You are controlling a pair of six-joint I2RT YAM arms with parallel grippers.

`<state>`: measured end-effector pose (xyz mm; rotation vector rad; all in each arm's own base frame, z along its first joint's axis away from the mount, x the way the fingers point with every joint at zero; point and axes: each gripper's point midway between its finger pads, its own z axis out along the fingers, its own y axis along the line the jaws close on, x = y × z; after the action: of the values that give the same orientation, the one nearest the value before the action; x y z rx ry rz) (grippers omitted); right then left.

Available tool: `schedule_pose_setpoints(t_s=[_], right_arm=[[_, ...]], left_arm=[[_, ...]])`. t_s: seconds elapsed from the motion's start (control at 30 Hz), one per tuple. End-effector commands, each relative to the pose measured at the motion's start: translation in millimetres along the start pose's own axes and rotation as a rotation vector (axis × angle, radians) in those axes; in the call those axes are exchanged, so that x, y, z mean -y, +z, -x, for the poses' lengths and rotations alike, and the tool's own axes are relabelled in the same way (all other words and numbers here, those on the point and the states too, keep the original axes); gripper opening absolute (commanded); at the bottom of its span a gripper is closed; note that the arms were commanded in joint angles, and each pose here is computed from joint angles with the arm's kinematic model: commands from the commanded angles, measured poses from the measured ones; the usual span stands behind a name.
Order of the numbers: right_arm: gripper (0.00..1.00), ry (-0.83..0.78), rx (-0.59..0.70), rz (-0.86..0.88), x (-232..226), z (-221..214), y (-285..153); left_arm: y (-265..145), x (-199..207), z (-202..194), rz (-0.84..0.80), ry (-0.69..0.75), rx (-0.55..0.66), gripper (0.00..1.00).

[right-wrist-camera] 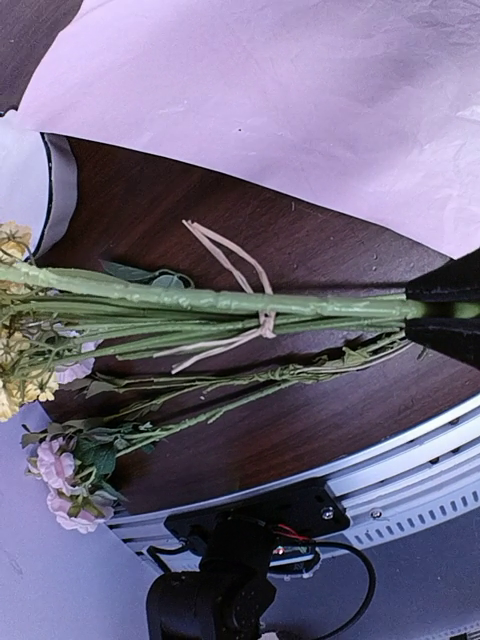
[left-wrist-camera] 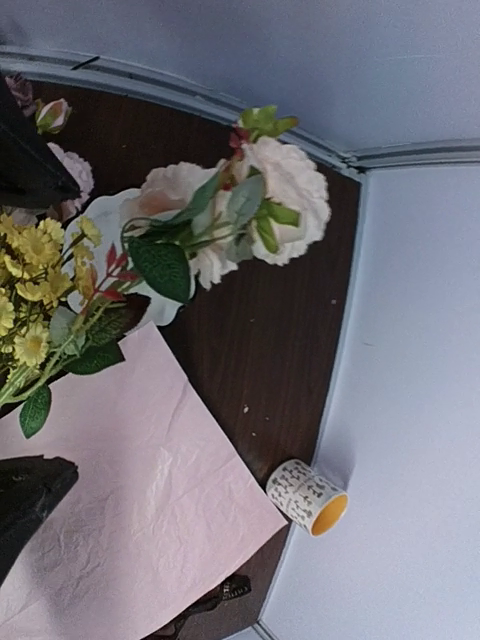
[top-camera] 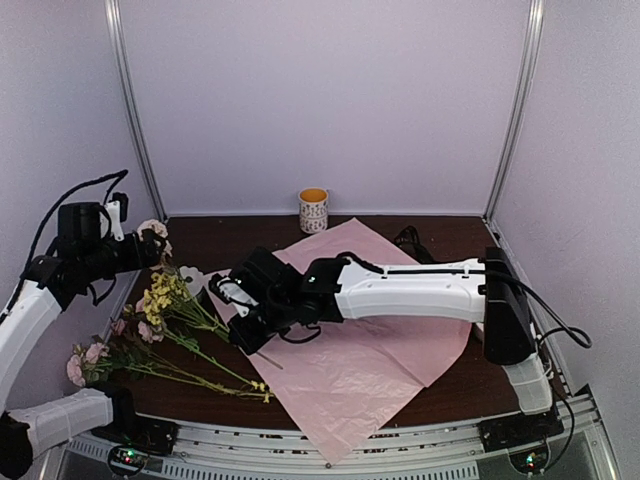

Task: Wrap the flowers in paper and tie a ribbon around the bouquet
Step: Pass from the right arm to the left

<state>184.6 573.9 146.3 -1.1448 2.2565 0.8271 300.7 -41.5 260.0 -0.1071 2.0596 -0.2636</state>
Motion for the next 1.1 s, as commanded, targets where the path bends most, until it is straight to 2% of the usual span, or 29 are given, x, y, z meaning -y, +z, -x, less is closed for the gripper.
schedule_pose_setpoints(t_s=[0.0, 0.1, 0.27, 0.43, 0.6, 0.67, 0.7, 0.8, 0.83, 0.87, 0.9, 0.97, 1.07], right_arm=[[0.00, 0.001, 0.109, 0.007, -9, 29, -23], [0.00, -0.012, 0.108, -0.007, -9, 24, -23], [0.00, -0.040, 0.104, -0.017, -13, 20, -24], [0.00, -0.070, 0.094, -0.019, -18, 17, -23], [0.00, -0.087, 0.093, -0.017, -21, 18, -23], [0.00, -0.090, 0.091, -0.013, -21, 19, -22], [0.00, -0.093, 0.088, -0.008, -23, 18, -22], [0.00, -0.093, 0.076, 0.003, -25, 16, -18], [0.00, -0.093, 0.075, 0.010, -26, 16, -18], [0.00, -0.093, 0.071, 0.022, -28, 15, -17], [0.02, -0.094, 0.068, 0.031, -29, 14, -15], [0.12, -0.095, 0.059, 0.061, -34, 12, -11], [0.44, -0.109, 0.031, 0.126, -45, 9, -6]], left_arm=[[27, -18, -37, 0.072, -0.191, -0.088, 0.88], [37, -29, -36, 0.122, -0.234, -0.041, 0.89], [62, -35, -44, 0.154, -0.259, -0.078, 0.90], [79, -36, -41, 0.159, -0.257, -0.065, 0.84], [90, -35, -52, 0.147, -0.262, -0.108, 0.74], [92, -33, -53, 0.132, -0.265, -0.111, 0.63], [92, -31, -52, 0.124, -0.264, -0.110, 0.55], [88, -29, -48, 0.114, -0.263, -0.096, 0.14], [85, -29, -45, 0.113, -0.259, -0.086, 0.06], [81, -29, -41, 0.113, -0.250, -0.072, 0.03], [76, -29, -37, 0.119, -0.238, -0.059, 0.02], [66, -32, -29, 0.138, -0.205, -0.033, 0.02], [50, -35, -19, 0.159, -0.166, 0.011, 0.02]])
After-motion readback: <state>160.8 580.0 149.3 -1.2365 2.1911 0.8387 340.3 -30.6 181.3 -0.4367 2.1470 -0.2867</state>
